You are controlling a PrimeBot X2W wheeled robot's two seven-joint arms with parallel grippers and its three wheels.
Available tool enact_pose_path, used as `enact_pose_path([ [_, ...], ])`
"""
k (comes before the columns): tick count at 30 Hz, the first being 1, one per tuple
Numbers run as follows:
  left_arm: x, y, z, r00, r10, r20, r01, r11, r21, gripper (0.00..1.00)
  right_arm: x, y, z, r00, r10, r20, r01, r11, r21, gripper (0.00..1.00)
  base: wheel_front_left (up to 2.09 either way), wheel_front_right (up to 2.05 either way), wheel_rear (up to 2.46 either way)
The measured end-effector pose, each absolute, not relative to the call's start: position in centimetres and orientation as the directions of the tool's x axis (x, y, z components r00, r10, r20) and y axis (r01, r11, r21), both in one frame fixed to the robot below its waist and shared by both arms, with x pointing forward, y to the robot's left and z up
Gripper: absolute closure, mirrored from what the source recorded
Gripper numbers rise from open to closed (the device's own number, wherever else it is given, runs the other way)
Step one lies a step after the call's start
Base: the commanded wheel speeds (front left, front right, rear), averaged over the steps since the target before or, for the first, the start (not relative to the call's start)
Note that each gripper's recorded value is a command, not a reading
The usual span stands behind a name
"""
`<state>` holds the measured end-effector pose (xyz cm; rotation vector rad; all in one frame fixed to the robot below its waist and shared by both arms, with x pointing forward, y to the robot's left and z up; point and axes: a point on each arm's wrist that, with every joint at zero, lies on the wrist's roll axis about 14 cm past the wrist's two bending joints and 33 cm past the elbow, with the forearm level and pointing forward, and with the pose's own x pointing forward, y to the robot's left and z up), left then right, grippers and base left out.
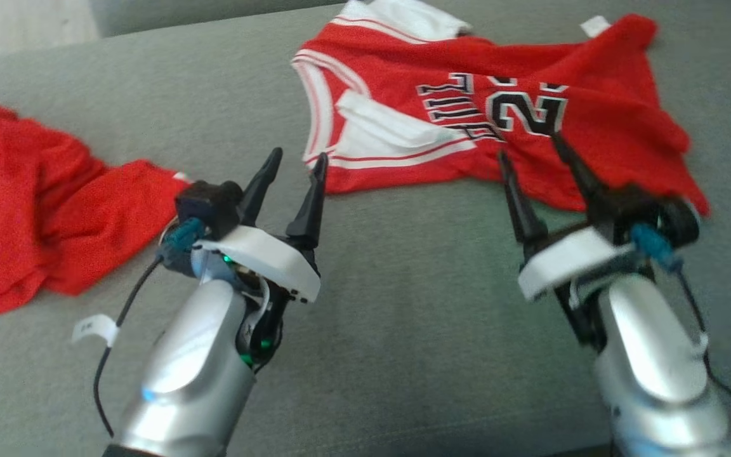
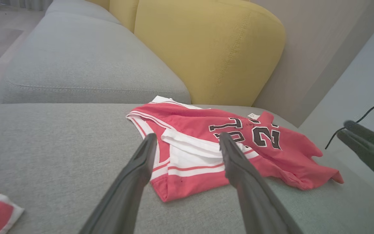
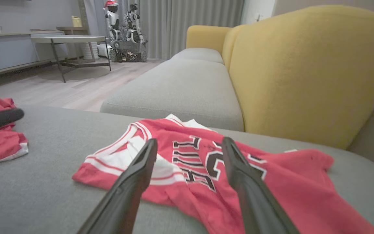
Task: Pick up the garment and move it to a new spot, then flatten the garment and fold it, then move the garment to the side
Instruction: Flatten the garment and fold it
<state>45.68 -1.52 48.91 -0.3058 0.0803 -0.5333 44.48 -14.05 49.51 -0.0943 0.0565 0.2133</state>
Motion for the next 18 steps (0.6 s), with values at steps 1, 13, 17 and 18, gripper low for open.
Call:
enact_pose_path([
  [1,45.5,-1.0,48.9,0.866,-0.5,0.006,0.477,0.823,-0.309,0.0,45.2,-13.7,49.7,0.974,0.217,-0.065,-0.222,0.971,-0.084,0.0,0.0,0.0,0.0],
  [13,42.9,6.0,48.5,0.95,-0.313,-0.007,0.292,0.893,-0.342,0.0,48.3,-11.9,42.9,0.894,0.309,-0.324,-0.367,0.92,-0.137,0.0,0.0,0.0,0.0],
  [17,42.4,7.9,48.1,0.965,-0.261,-0.018,0.24,0.909,-0.34,0.0,49.8,-10.1,42.0,0.861,0.358,-0.363,-0.434,0.888,-0.155,0.0,0.0,0.0,0.0],
  [18,42.2,8.3,47.8,0.968,-0.25,-0.027,0.227,0.913,-0.34,0.0,50.1,-10.0,41.6,0.853,0.361,-0.376,-0.443,0.883,-0.158,0.0,0.0,0.0,0.0],
])
